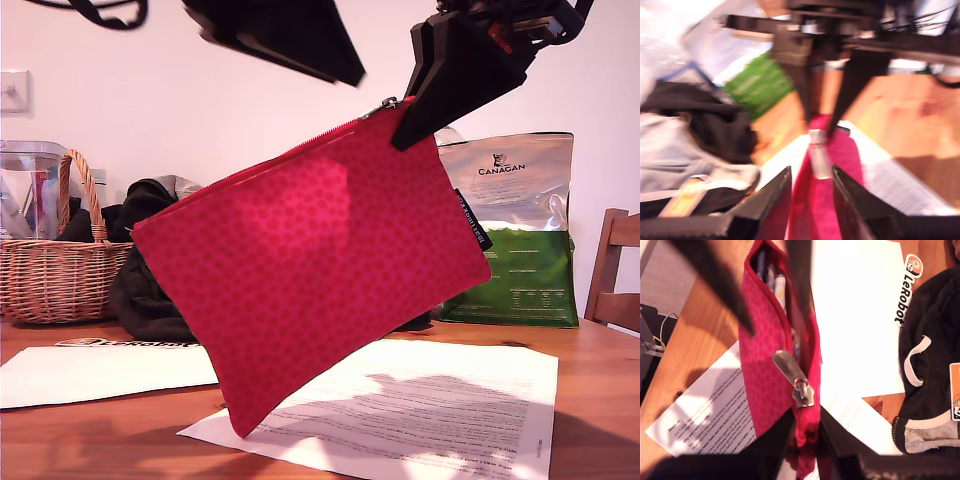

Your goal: Close the zipper in the zip bag in front of you

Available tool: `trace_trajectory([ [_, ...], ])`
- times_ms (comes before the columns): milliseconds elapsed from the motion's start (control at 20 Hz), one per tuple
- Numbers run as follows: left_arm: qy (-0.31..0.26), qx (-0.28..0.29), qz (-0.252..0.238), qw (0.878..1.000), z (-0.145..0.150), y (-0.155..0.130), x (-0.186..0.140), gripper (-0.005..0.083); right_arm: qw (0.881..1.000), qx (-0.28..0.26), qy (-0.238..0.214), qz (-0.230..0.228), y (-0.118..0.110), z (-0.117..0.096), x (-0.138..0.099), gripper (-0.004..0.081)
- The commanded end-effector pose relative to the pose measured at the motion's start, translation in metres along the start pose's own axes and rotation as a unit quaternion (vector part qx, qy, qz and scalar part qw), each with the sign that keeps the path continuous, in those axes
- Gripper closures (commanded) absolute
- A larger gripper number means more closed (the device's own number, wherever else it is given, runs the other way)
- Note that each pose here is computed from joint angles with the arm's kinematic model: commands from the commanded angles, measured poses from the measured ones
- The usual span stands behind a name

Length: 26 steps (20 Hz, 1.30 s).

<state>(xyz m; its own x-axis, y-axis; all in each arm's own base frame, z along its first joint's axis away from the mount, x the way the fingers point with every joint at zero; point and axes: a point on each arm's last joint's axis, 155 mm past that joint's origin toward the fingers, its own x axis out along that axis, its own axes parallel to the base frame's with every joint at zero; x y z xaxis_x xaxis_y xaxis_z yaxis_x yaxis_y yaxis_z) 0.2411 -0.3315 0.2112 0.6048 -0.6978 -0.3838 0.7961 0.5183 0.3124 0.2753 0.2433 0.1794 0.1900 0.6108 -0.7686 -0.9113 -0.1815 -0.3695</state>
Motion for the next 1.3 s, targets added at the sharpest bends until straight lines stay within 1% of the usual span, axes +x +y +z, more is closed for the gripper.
trace_trajectory([
  [0,0.003,-0.007,-0.005,1.000,-0.003,-0.005,0.007,0.0555,1.000,-0.004,-0.007,-0.006,-0.005,0.006,-0.001,0.0780],
  [250,0.008,-0.020,-0.006,1.000,-0.003,-0.002,0.015,0.0555,1.000,-0.004,-0.007,-0.006,-0.005,0.006,-0.001,0.0780],
  [500,-0.004,-0.031,-0.008,0.999,0.005,-0.002,0.018,0.0555,1.000,-0.004,-0.007,-0.006,-0.005,0.006,-0.001,0.0780],
  [750,0.000,-0.045,-0.005,0.999,0.001,0.001,0.023,0.0556,1.000,-0.007,-0.009,-0.005,-0.004,0.008,0.000,0.0780],
  [950,0.005,-0.045,-0.008,0.999,-0.002,-0.002,0.026,0.0560,1.000,-0.007,-0.008,-0.004,-0.003,0.008,0.000,0.0780],
  [1050,0.005,-0.045,-0.007,0.999,-0.002,-0.001,0.026,0.0585,1.000,-0.007,-0.008,-0.004,-0.003,0.008,0.000,0.0780],
  [1250,0.004,-0.045,-0.007,0.999,-0.001,-0.001,0.026,0.0677,1.000,-0.007,-0.009,-0.005,-0.004,0.008,0.000,0.0780],
])
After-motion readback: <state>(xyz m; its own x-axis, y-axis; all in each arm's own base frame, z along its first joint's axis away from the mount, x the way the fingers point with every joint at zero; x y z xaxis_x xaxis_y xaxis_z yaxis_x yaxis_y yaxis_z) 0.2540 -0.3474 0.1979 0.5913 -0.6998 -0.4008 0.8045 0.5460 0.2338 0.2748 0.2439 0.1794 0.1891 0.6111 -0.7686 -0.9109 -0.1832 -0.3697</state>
